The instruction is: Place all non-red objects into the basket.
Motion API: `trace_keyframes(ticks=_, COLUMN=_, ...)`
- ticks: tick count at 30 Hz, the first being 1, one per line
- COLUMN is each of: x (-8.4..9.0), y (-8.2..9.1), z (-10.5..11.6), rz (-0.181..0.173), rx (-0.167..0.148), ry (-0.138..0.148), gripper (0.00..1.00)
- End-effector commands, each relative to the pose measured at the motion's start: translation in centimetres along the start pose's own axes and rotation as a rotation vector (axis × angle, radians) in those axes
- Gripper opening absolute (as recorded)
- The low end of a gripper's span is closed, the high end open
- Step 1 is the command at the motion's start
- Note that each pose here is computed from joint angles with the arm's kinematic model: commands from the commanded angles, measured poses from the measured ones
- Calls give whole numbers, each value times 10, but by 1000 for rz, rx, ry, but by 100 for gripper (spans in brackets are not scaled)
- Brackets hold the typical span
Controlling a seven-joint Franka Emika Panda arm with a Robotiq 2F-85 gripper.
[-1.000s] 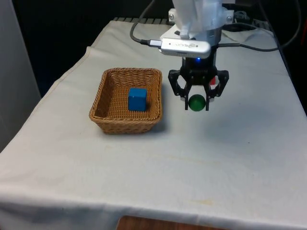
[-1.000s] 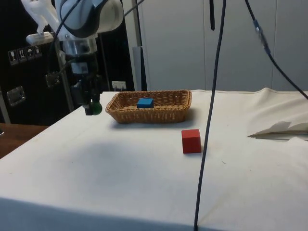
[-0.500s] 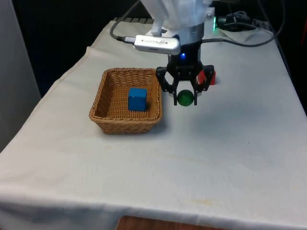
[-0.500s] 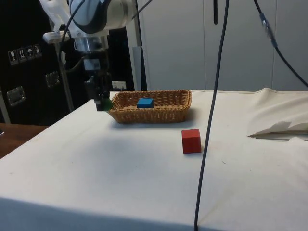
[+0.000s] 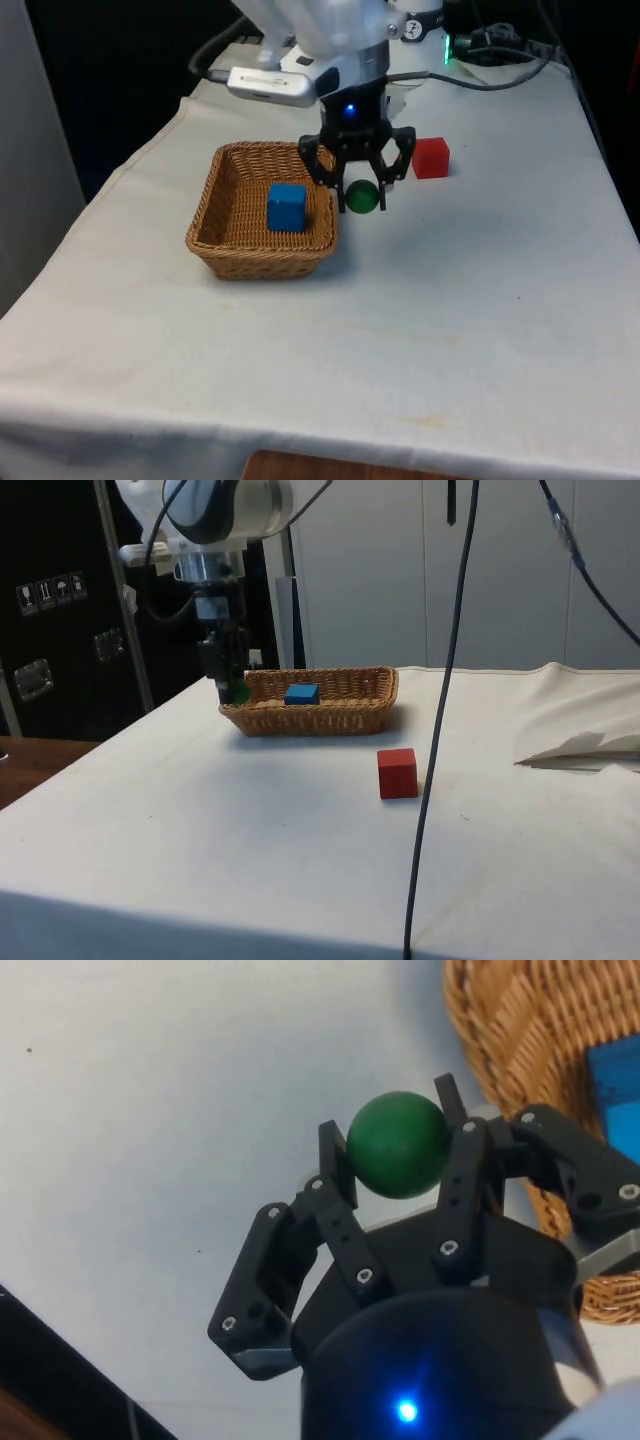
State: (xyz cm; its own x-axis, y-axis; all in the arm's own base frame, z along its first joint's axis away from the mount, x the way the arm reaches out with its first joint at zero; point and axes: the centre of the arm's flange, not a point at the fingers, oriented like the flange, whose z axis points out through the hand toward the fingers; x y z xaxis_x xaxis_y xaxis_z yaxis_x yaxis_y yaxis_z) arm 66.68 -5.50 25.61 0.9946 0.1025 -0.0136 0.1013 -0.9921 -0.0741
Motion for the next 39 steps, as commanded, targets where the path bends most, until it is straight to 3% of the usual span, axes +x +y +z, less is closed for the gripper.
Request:
trace_keyframes(ticks=1, x=-2, y=3, z=-2, rz=-4, rx=8, ry=11, gripper=0)
trace_keyframes(ticks=7, x=-3, y=17, z=-5, rz=-25, rx=4, ry=23, gripper=0)
trace_keyframes(ticks=8, x=-3, y=15, z=-4, rz=-19, rx=1, ry=11, gripper=0)
trace_keyframes(ticks=10, x=-3, y=23, z=-6, rz=-34, rx=-1, ry=30, gripper=0)
trace_keyframes(ticks=18, x=-5, y=41, z=-8, rz=-68, rx=-13, ry=48, gripper=0)
trace_keyframes(ticks=19, x=-6, y=37, z=-8, rz=-59, rx=-13, ry=34, gripper=0)
trace_keyframes(ticks=21, x=-5, y=45, z=-9, rz=-74, rx=-18, ry=55, gripper=0)
trace_keyframes(ticks=27, x=-7, y=59, z=-6, rz=-102, rx=-25, ry=75, gripper=0)
trace_keyframes(ticks=39, x=-10, y=81, z=5, rz=-146, rx=-39, ry=102, gripper=0)
